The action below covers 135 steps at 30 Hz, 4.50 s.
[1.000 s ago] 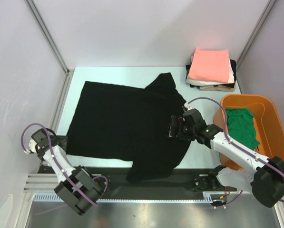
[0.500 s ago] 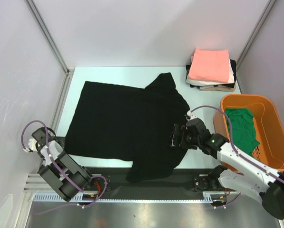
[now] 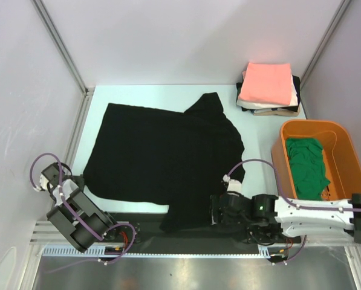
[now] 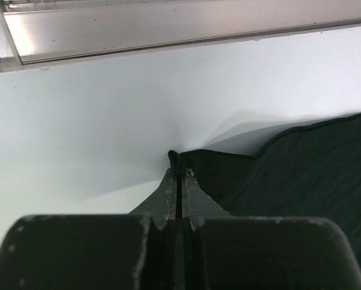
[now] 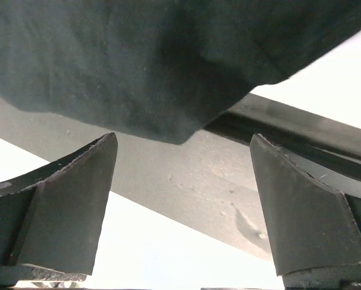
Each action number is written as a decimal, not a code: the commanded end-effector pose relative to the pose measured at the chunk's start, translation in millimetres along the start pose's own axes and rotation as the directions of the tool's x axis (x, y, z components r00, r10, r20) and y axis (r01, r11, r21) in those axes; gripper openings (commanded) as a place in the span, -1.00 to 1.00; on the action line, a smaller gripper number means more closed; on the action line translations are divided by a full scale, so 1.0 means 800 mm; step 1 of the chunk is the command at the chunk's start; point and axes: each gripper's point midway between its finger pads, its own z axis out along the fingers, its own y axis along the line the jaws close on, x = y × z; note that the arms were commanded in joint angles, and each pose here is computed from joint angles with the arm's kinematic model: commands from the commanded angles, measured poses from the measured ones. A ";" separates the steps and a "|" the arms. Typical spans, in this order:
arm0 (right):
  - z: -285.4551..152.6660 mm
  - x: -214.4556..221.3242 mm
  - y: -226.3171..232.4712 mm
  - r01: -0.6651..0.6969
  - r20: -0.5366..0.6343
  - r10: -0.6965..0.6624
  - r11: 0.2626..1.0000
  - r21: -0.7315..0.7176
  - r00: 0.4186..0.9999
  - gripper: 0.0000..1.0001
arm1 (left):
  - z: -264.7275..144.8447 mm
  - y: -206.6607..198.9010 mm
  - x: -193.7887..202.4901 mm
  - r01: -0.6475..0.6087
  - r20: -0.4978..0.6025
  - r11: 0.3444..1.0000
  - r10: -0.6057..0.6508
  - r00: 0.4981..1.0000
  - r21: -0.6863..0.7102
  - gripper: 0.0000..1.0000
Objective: Fold and stack the t-shirts
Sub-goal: Fold the tshirt
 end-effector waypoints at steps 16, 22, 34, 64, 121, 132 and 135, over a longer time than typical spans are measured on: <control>0.015 -0.029 0.056 -0.041 0.188 0.062 0.993 -0.114 0.980 -0.81 | -0.010 -0.007 0.005 -0.030 -0.012 0.999 0.031 0.999 0.044 -0.99; -0.017 -0.064 0.064 -0.036 0.241 0.059 0.995 -0.098 0.969 -1.00 | -0.032 -0.023 -0.007 -0.058 0.024 0.994 0.056 0.998 0.090 -0.99; -0.045 -0.222 0.038 -0.095 0.374 0.104 0.995 -0.043 0.921 -1.00 | -0.054 -0.066 -0.025 -0.177 0.025 0.973 0.175 0.984 0.146 -0.99; -0.032 -0.383 -0.055 -0.201 0.422 0.166 0.979 0.040 0.891 -1.00 | -0.028 -0.267 0.002 -0.567 0.007 0.812 0.572 0.820 0.134 -0.99; 0.052 -0.256 -0.147 -0.383 0.297 0.366 0.924 -0.002 0.882 -0.06 | 0.047 -0.184 0.081 -0.315 -0.116 0.922 0.346 0.931 0.225 0.54; 0.037 -0.327 -0.154 -0.379 0.336 0.363 0.925 -0.020 0.869 -1.00 | 0.044 -0.211 0.083 -0.325 -0.119 0.914 0.361 0.925 0.242 -1.00; 0.028 -0.347 -0.157 -0.376 0.349 0.354 0.926 -0.005 0.867 -1.00 | 0.019 -0.201 0.067 -0.306 -0.101 0.923 0.336 0.936 0.235 -0.99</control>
